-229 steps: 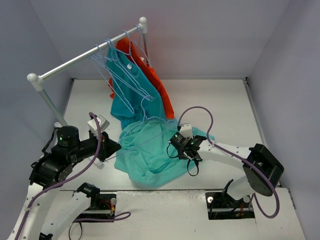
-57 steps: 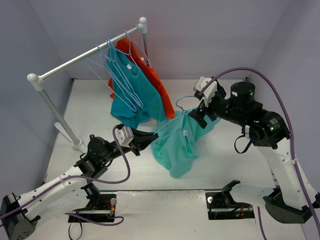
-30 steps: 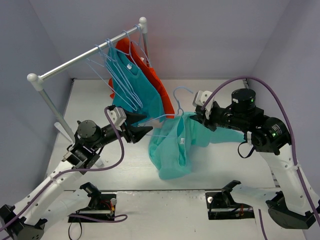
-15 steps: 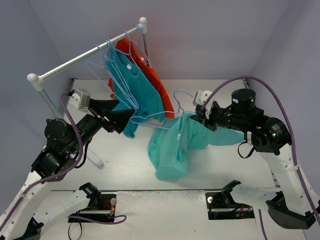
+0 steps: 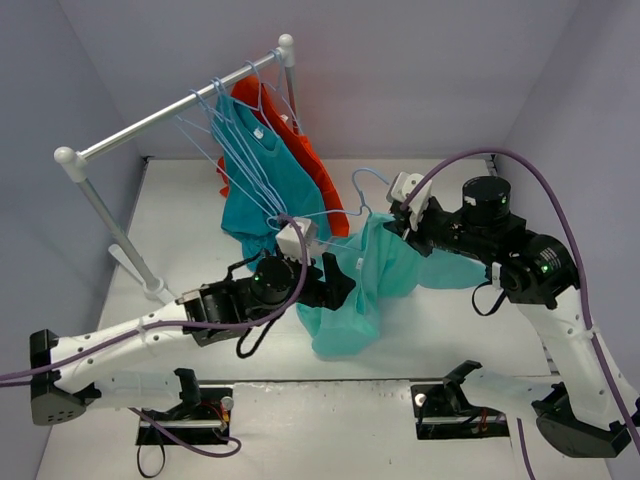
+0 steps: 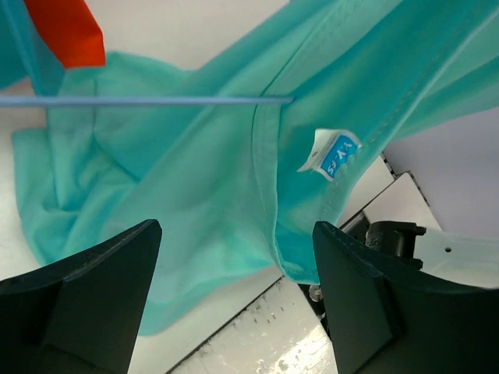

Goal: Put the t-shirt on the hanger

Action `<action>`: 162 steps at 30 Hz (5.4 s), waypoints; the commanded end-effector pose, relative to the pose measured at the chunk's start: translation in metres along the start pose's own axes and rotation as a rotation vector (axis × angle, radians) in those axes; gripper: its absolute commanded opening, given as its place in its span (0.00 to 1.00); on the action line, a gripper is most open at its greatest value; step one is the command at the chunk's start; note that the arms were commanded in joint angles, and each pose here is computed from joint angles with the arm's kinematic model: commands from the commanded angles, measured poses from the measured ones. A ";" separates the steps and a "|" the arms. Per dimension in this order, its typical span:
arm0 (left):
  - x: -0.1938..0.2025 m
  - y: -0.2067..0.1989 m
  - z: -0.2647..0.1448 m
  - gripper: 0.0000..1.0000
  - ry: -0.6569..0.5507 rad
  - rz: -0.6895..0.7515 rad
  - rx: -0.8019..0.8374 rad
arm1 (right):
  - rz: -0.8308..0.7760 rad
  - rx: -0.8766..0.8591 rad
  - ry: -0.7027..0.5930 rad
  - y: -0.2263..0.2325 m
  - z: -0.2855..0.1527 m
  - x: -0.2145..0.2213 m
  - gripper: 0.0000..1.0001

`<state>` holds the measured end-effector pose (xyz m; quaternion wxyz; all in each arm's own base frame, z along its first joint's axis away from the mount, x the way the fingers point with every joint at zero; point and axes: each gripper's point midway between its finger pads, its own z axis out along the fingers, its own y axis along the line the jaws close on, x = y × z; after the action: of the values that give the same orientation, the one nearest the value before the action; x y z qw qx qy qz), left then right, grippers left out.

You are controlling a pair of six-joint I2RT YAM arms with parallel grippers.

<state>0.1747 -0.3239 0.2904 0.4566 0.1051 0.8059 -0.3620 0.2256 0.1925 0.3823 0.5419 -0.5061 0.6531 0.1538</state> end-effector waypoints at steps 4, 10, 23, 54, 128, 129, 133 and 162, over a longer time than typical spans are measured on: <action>-0.010 -0.015 0.015 0.74 -0.075 -0.158 -0.022 | -0.009 0.070 -0.081 -0.014 0.001 -0.020 0.00; 0.004 -0.018 0.033 0.74 -0.044 -0.179 -0.036 | -0.005 0.072 -0.095 -0.014 0.000 -0.021 0.00; 0.040 -0.013 0.059 0.74 0.039 -0.214 -0.104 | -0.002 0.123 -0.099 -0.023 -0.004 -0.024 0.00; -0.077 0.113 -0.039 0.09 -0.118 -0.024 -0.328 | -0.007 0.175 -0.159 -0.008 -0.046 -0.022 0.00; -0.256 0.022 -0.082 0.03 -0.248 0.241 -0.176 | -0.075 0.030 -0.754 -0.021 0.012 -0.142 0.00; -0.255 0.020 -0.081 0.07 -0.246 0.251 -0.163 | -0.073 0.035 -0.752 -0.021 0.013 -0.140 0.00; -0.251 0.020 -0.079 0.24 -0.228 0.308 -0.145 | -0.059 0.033 -0.739 -0.020 0.018 -0.133 0.00; -0.203 0.034 -0.142 0.69 -0.101 1.035 0.030 | -0.005 -0.121 -0.675 0.009 0.049 -0.099 0.00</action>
<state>0.2120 -0.1642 0.4992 0.6384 0.4075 0.6414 -0.1224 0.2480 0.2798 0.4167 0.6660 -0.4534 0.4867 0.3377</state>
